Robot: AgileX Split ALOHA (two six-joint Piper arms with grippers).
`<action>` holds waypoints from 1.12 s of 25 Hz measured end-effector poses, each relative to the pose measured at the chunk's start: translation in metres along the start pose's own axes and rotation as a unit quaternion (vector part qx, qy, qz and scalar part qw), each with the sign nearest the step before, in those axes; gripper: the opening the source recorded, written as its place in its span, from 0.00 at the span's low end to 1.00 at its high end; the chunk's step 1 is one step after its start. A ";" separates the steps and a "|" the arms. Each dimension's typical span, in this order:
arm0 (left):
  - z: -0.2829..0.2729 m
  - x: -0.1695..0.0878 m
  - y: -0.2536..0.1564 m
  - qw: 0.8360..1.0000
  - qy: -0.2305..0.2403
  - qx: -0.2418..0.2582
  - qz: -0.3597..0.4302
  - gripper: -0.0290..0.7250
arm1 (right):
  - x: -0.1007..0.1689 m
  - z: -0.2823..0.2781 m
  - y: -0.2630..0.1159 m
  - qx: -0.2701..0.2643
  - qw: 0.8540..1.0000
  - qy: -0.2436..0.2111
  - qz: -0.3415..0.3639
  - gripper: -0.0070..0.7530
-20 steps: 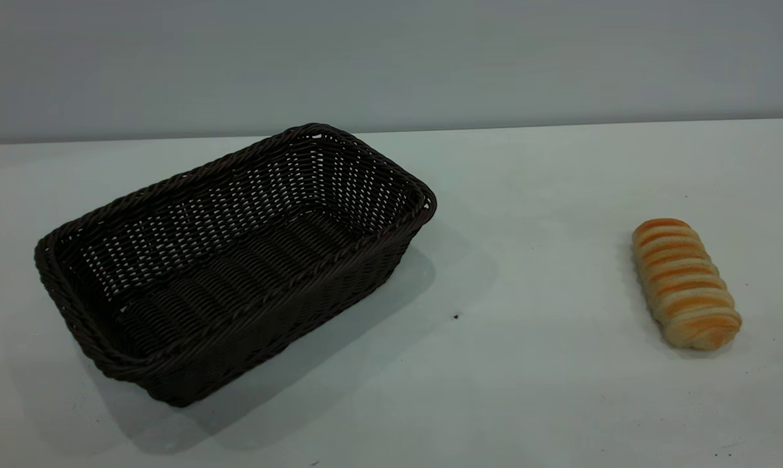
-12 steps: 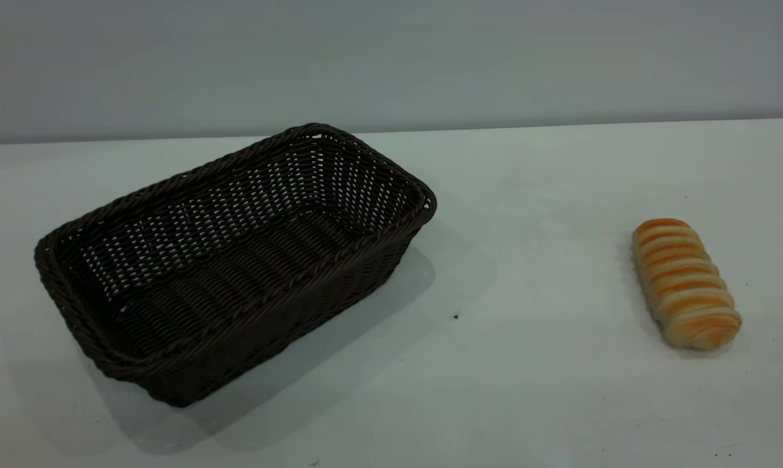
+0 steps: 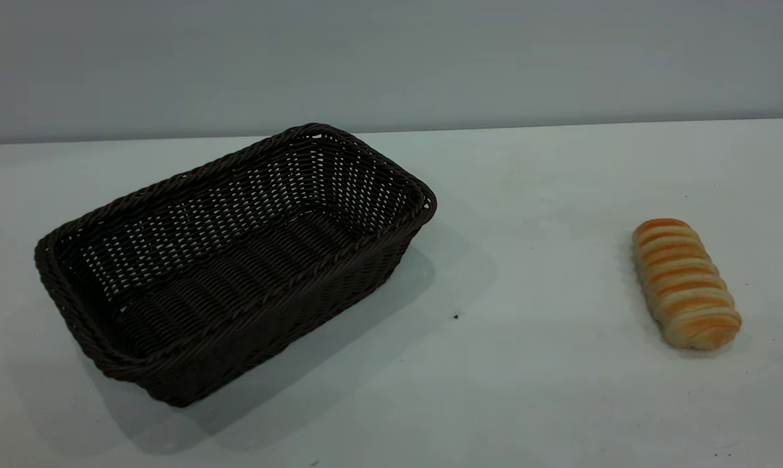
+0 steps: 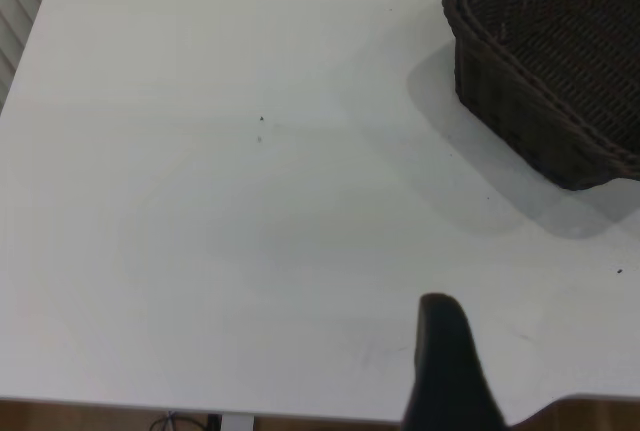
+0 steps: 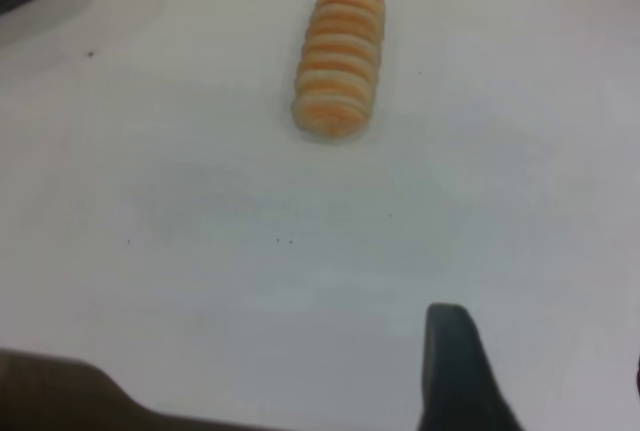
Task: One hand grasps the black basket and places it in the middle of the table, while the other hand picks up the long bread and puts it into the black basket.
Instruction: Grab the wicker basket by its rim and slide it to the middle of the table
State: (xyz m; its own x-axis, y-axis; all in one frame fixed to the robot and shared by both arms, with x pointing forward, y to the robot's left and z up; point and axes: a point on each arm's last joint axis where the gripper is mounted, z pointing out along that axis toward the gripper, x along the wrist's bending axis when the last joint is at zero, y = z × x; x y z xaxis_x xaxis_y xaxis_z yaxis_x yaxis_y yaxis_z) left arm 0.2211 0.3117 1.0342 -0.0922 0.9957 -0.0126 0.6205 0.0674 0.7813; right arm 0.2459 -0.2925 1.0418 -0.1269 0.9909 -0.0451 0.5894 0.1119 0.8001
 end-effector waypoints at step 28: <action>-0.002 -0.006 0.017 0.999 -0.027 -0.036 -0.005 0.74 | -0.002 0.002 0.016 -0.009 1.000 -0.001 0.001 0.54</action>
State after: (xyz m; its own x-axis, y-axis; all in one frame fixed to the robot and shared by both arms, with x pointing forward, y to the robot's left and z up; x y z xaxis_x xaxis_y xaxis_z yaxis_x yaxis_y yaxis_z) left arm 0.2306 0.3070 1.0483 -0.0547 0.9971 -0.0531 0.5617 0.0747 0.8239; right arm 0.2570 -0.2925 1.0538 -0.1243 0.9912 -0.0455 0.5758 0.1094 0.8102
